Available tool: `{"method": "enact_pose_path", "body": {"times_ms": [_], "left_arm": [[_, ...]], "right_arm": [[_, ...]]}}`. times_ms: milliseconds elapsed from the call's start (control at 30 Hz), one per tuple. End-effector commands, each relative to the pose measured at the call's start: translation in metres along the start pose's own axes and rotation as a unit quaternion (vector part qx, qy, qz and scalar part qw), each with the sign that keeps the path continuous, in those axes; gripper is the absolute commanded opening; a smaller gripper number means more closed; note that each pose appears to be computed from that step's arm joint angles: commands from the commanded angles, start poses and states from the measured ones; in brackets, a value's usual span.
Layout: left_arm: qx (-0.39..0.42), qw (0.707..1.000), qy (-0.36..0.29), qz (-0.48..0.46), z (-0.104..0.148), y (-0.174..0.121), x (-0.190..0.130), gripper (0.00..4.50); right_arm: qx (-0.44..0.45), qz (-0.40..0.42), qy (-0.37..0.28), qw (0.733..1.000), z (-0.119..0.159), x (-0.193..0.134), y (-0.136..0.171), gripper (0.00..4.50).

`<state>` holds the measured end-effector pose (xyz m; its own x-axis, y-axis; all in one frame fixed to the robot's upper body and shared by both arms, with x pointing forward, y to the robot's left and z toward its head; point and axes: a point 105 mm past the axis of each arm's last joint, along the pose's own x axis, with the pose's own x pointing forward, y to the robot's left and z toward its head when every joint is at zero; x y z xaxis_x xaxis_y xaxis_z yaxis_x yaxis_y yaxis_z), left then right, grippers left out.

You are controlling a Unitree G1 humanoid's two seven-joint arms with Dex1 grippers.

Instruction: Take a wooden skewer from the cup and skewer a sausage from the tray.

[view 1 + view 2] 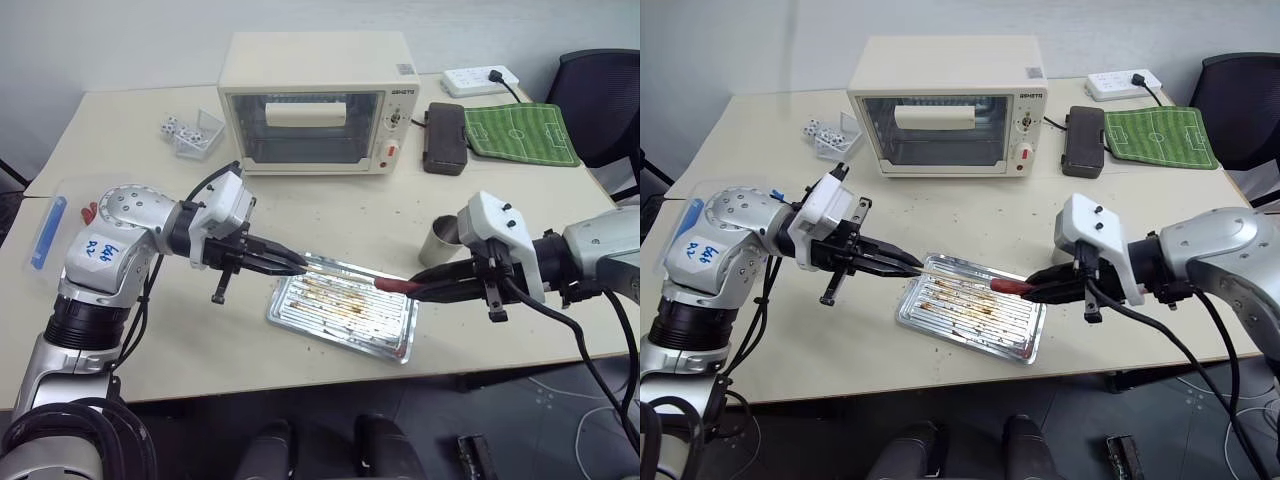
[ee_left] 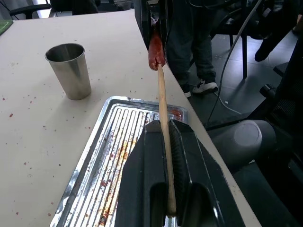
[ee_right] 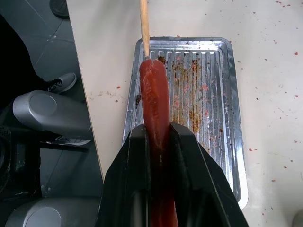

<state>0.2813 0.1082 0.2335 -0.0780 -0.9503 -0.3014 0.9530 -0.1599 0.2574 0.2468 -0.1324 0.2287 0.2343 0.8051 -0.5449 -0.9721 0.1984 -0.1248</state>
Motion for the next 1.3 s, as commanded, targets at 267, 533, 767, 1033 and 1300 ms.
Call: {"method": "enact_pose_path", "body": {"times_ms": [267, 533, 767, 1033, 1300], "left_arm": [[0.021, 1.000, -0.006, 0.001, 0.009, 0.003, 0.000, 0.00], [0.025, 1.000, -0.013, -0.009, 0.011, 0.004, 0.006, 0.00], [0.029, 0.999, -0.020, -0.019, 0.010, 0.005, 0.017, 0.00], [0.032, 0.999, -0.027, -0.018, 0.008, 0.007, 0.023, 0.00], [0.012, 0.999, -0.018, 0.045, -0.004, 0.007, 0.005, 0.00]], "right_arm": [[-0.032, 0.005, -0.020, 0.999, 0.015, 0.000, 0.006, 0.27], [-0.041, 0.011, -0.032, 0.999, 0.026, 0.003, 0.008, 0.27], [-0.052, 0.021, -0.038, 0.998, 0.033, 0.007, 0.012, 0.27], [-0.046, 0.020, -0.039, 0.998, 0.034, 0.009, 0.011, 0.95], [-0.041, -0.007, -0.037, 0.998, 0.033, -0.001, 0.004, 3.54]]}}
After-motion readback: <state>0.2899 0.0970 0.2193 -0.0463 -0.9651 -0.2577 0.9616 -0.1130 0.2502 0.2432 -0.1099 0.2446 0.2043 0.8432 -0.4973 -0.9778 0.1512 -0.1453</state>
